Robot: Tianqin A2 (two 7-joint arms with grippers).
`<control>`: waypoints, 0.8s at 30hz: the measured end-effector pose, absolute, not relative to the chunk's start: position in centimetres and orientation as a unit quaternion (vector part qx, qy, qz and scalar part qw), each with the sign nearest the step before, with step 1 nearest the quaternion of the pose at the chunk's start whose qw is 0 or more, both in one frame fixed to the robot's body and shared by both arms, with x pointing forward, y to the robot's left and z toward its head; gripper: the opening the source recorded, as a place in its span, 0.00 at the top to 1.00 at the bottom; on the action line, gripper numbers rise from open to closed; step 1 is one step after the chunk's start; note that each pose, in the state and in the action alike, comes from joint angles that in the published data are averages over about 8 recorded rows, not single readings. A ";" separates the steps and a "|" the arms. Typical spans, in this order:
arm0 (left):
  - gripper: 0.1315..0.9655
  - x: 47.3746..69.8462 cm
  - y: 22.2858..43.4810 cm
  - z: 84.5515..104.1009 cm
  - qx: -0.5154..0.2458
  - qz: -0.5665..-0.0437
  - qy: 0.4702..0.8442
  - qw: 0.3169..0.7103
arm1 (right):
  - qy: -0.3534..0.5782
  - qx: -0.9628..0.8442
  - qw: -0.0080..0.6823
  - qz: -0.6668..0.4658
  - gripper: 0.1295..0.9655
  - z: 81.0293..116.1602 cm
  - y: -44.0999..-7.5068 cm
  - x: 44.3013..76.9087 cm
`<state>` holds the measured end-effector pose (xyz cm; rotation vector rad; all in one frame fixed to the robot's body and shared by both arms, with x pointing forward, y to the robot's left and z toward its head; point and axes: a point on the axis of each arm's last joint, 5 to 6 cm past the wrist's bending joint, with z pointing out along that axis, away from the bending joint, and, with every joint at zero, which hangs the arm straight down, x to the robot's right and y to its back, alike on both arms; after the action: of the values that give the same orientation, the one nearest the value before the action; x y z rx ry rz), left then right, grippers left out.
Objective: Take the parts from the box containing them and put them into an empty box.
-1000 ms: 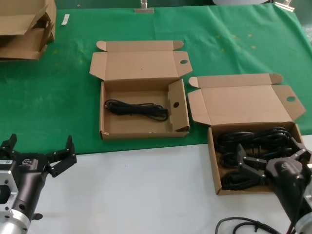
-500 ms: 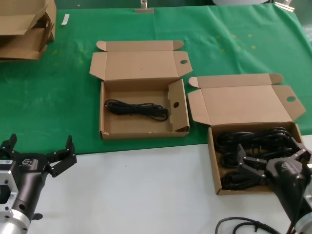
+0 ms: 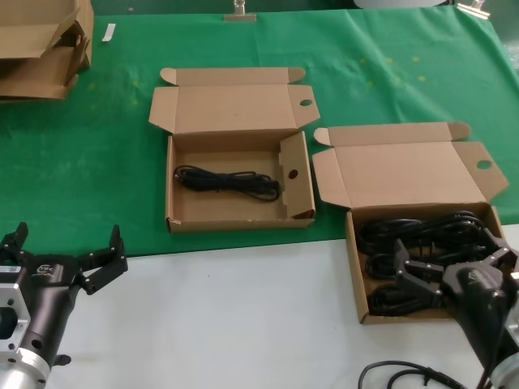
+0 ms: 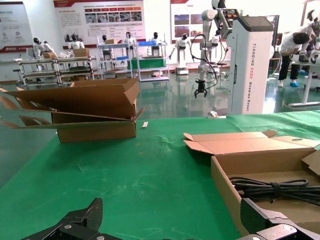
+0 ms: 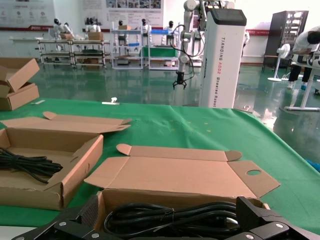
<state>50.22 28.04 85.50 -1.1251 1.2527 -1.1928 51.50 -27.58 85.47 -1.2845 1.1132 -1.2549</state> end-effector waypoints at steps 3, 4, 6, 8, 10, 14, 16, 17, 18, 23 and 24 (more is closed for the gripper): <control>0.00 50.2 28.0 85.5 -0.468 -0.496 0.521 0.513 | 0.459 -0.529 0.492 -0.517 0.00 85.5 -27.6 51.5; 0.00 50.2 28.0 85.5 -0.468 -0.496 0.521 0.513 | 0.459 -0.529 0.492 -0.517 0.00 85.5 -27.6 51.5; 0.00 50.2 28.0 85.5 -0.468 -0.496 0.521 0.513 | 0.459 -0.529 0.492 -0.517 0.00 85.5 -27.6 51.5; 0.00 50.2 28.0 85.5 -0.468 -0.496 0.521 0.513 | 0.459 -0.529 0.492 -0.517 0.00 85.5 -27.6 51.5; 0.00 50.2 28.0 85.5 -0.468 -0.496 0.521 0.513 | 0.459 -0.529 0.492 -0.517 0.00 85.5 -27.6 51.5; 0.00 50.2 28.0 85.5 -0.468 -0.496 0.521 0.513 | 0.459 -0.529 0.492 -0.517 0.00 85.5 -27.6 51.5; 0.00 50.2 28.0 85.5 -0.468 -0.496 0.521 0.513 | 0.459 -0.529 0.492 -0.517 0.00 85.5 -27.6 51.5; 0.00 50.2 28.0 85.5 -0.468 -0.496 0.521 0.513 | 0.459 -0.529 0.492 -0.517 0.00 85.5 -27.6 51.5; 0.00 50.2 28.0 85.5 -0.468 -0.496 0.521 0.513 | 0.459 -0.529 0.492 -0.517 0.00 85.5 -27.6 51.5; 0.00 50.2 28.0 85.5 -0.468 -0.496 0.521 0.513 | 0.459 -0.529 0.492 -0.517 0.00 85.5 -27.6 51.5; 0.00 50.2 28.0 85.5 -0.468 -0.496 0.521 0.513 | 0.459 -0.529 0.492 -0.517 0.00 85.5 -27.6 51.5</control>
<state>50.22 28.04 85.50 -1.1251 1.2527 -1.1928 51.50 -27.58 85.47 -1.2845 1.1132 -1.2549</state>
